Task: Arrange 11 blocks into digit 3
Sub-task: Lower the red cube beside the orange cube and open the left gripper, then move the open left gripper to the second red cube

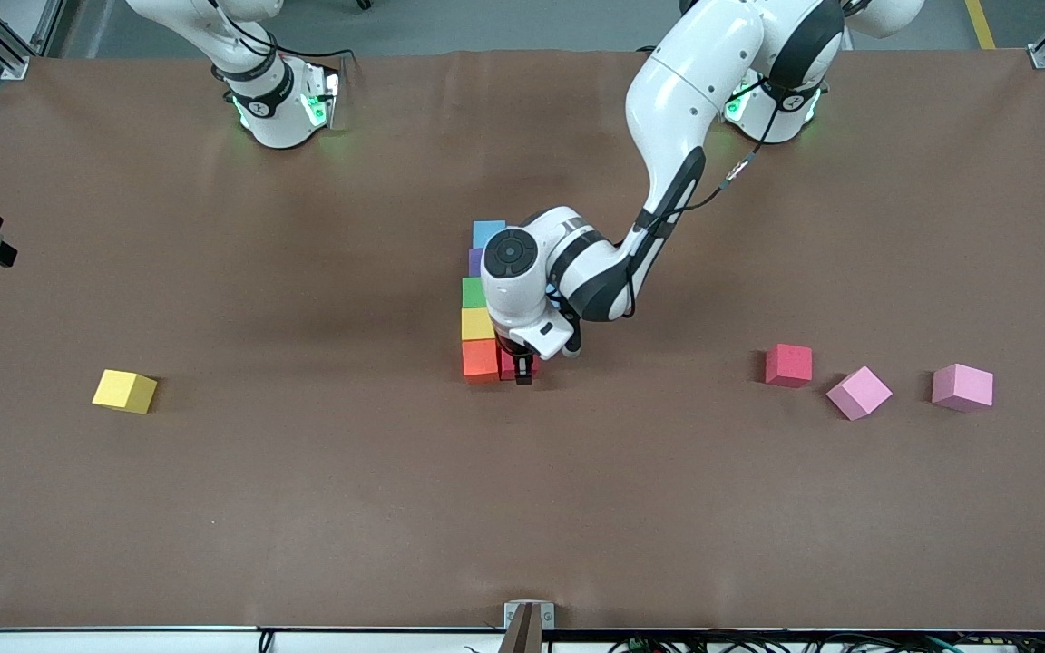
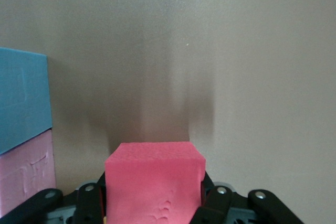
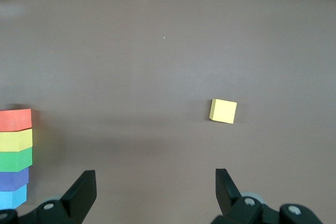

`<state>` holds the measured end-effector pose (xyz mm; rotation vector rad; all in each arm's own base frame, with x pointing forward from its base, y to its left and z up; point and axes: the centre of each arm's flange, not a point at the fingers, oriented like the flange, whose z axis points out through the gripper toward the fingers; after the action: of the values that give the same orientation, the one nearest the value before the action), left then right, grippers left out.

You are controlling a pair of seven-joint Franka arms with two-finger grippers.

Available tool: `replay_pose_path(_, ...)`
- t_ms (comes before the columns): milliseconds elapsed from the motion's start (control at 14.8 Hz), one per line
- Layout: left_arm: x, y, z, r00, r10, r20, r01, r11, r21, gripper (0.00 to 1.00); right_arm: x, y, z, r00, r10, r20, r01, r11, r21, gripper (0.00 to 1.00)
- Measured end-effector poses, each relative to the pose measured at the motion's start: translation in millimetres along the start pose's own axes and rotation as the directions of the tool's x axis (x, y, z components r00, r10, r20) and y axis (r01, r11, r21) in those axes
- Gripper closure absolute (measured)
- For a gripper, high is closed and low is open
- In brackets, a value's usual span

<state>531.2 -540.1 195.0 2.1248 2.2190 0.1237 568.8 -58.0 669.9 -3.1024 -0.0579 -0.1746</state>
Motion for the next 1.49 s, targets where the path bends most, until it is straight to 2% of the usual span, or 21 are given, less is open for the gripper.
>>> replay_pose_path(1080,-1.4,1.0,0.6,1.0,0.002,0.014,-0.002,1.0,-0.01,0.41,-0.2,2.0,-0.9,1.0,0.003,-0.002,-0.003,1.0,-0.001,0.0)
replay_pose_path(1148,-1.1,1.5,1.1,1.0,0.001,0.015,-0.001,1.0,-0.012,0.36,-0.2,2.0,-0.9,1.0,0.003,-0.002,-0.003,1.0,-0.001,0.0)
replay_pose_path(1418,-0.4,2.2,5.2,1.0,0.0,0.017,0.0,1.0,-0.015,0.01,-0.2,2.0,-1.0,1.0,0.004,-0.002,-0.004,1.0,-0.001,0.0)
replay_pose_path(1485,-0.7,2.4,4.7,1.0,0.0,0.018,0.0,1.0,-0.016,0.0,-0.2,2.1,-1.0,1.0,0.004,-0.002,-0.004,1.0,-0.001,0.0)
